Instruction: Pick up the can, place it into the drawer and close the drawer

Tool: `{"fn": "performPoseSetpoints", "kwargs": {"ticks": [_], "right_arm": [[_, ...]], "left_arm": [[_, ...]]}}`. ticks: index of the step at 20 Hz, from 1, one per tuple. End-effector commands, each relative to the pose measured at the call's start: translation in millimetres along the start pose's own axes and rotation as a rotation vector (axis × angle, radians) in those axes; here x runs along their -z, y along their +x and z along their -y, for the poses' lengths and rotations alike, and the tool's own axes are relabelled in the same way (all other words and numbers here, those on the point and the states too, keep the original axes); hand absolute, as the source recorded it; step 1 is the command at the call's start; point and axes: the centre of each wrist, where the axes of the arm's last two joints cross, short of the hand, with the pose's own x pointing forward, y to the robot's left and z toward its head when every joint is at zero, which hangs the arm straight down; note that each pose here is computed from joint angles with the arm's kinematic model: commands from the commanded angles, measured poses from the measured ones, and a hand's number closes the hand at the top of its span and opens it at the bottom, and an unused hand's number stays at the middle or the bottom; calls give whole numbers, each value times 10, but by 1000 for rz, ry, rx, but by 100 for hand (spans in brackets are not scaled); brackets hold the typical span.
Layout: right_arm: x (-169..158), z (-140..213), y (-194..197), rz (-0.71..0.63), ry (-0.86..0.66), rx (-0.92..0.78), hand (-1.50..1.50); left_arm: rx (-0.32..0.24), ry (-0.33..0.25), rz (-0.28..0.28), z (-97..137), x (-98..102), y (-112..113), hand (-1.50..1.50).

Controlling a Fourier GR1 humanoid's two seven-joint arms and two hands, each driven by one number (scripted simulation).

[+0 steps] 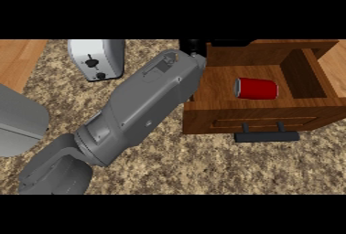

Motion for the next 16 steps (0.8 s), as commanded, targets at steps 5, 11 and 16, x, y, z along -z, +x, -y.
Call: {"fn": "performPoseSetpoints", "kwargs": {"ticks": [5,11,16], "right_arm": [[550,-401,-148,28,72,-200,-150],[790,-861,-261,47,105,-309,-150],[1302,-1137,-441,55,183,-414,-150]], "left_arm": [[-24,2,-33,56,-20,90,-150],[-5,16,-49,-238,103,-21,-150],[3,25,-26,-60,57,171,-150]]}}
